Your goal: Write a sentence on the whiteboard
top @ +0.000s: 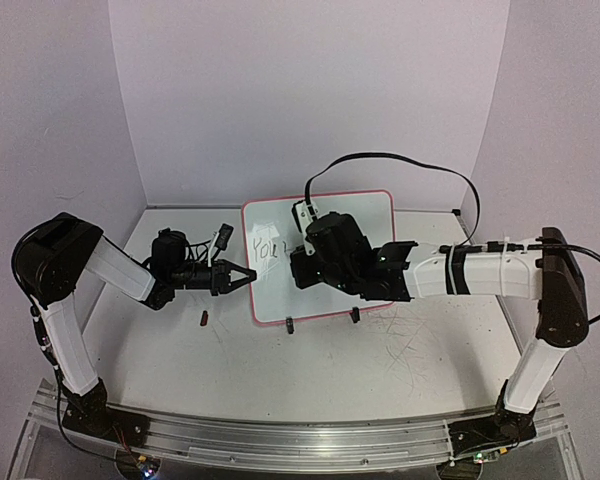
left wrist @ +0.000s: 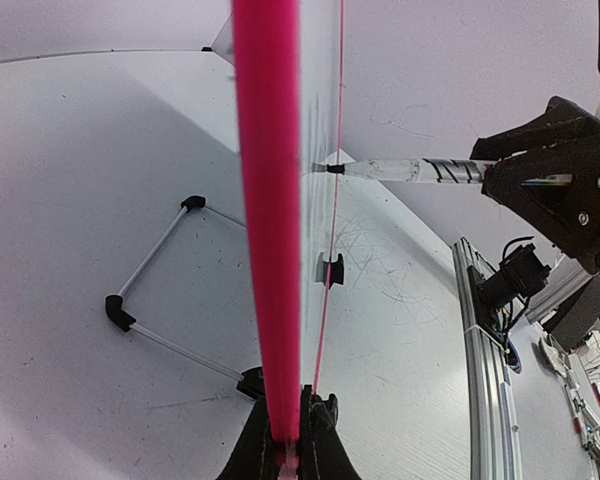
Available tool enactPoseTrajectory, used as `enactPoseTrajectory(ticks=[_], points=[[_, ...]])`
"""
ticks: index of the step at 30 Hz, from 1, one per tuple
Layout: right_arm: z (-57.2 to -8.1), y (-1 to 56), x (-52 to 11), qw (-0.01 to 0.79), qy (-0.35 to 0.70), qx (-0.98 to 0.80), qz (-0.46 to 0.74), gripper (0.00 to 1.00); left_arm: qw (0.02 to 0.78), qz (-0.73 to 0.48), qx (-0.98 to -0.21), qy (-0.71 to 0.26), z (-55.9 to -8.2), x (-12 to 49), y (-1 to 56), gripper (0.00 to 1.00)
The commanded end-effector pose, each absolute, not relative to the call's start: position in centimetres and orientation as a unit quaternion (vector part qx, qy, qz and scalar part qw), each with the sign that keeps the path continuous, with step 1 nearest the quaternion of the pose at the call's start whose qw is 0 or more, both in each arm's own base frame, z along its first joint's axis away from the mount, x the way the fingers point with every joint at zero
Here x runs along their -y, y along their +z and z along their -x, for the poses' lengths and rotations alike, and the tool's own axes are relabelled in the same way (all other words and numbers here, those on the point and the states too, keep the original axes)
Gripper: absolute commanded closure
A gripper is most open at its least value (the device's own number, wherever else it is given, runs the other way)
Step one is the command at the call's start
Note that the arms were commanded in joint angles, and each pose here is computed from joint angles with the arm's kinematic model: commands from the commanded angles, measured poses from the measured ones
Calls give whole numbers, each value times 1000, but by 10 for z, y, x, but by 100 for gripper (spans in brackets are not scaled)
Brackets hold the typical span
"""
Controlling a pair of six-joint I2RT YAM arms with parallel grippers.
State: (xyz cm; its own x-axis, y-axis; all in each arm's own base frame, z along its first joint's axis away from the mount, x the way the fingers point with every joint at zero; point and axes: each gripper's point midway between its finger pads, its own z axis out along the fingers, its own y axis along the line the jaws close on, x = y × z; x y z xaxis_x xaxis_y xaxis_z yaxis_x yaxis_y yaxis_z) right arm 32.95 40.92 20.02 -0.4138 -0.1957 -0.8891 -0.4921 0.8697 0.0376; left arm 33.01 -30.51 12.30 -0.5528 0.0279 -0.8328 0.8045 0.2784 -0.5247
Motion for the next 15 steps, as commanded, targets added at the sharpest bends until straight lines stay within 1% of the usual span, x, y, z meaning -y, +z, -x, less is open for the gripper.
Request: enactPoseTrajectory(ticks=[1, 9, 15], points=[[-329, 198, -412, 493, 147, -832, 211, 100, 395, -293, -715, -496, -340, 303, 126, 100], [-325, 186, -405, 480, 142, -840, 208, 100, 395, -293, -716, -496, -341, 304, 126, 100], [-335, 197, -412, 497, 136, -832, 205, 100, 394, -293, -716, -496, -340, 303, 126, 100]])
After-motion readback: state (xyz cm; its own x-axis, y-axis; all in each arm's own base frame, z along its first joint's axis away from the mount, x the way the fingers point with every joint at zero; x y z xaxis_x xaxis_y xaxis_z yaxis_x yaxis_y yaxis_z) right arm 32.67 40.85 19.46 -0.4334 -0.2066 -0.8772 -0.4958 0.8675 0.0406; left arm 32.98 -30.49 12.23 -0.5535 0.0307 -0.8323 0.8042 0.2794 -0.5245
